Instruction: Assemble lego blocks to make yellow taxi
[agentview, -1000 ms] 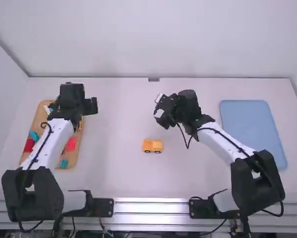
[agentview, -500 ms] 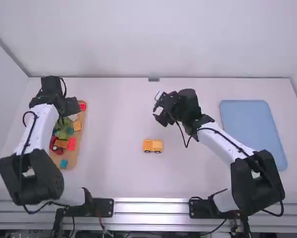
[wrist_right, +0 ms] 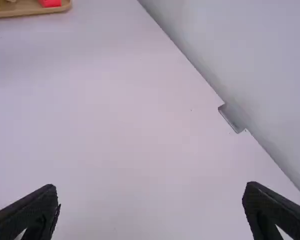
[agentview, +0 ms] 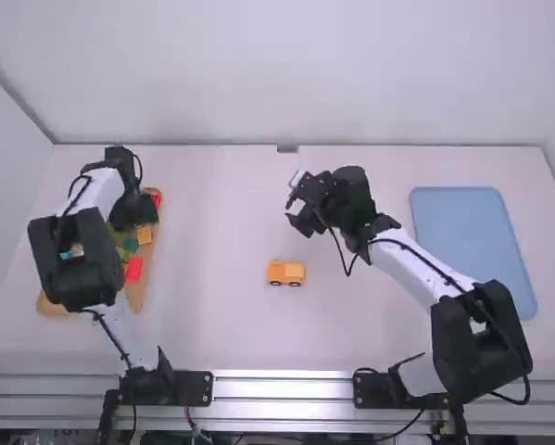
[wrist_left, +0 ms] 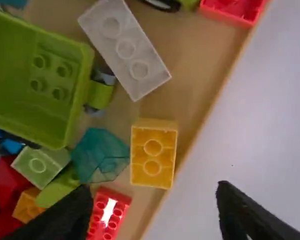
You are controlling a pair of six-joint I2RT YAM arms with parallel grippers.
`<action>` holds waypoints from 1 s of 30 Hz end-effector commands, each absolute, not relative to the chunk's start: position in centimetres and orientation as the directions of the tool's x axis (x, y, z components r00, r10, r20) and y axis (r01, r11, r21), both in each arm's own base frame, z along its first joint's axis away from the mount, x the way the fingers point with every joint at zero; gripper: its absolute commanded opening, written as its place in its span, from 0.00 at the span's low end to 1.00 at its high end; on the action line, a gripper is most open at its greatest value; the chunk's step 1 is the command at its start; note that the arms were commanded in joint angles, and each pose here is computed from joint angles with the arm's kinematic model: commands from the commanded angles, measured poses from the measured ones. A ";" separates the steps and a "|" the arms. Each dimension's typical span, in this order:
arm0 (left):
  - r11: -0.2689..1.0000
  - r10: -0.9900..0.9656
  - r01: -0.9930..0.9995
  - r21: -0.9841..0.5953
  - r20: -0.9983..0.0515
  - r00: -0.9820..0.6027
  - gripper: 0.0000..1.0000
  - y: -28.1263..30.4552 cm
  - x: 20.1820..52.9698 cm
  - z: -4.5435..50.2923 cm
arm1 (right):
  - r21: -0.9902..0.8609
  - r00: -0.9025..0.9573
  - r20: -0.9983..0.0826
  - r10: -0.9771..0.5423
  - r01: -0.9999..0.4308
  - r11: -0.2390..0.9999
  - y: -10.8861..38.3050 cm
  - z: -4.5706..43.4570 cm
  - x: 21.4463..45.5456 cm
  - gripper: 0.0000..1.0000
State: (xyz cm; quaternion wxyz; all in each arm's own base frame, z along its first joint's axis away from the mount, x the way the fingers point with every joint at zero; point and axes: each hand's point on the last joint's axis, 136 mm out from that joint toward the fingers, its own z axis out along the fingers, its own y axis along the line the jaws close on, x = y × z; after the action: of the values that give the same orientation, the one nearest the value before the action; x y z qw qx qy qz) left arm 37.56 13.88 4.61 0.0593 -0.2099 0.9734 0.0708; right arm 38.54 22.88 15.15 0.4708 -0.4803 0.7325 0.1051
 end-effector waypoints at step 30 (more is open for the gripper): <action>0.904 -0.419 -0.427 0.013 -0.160 -0.894 0.47 14.4 36.9 0.3 | -0.293 -0.090 -0.799 -0.594 -0.805 0.516 23.2 15.7 38.4 0.98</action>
State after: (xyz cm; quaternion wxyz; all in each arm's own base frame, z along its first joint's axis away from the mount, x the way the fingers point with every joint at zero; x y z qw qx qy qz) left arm 37.19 14.83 0.81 0.0850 -0.2268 0.9696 0.0358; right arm 38.48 22.85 15.04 0.4685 -0.4804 0.7339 0.1052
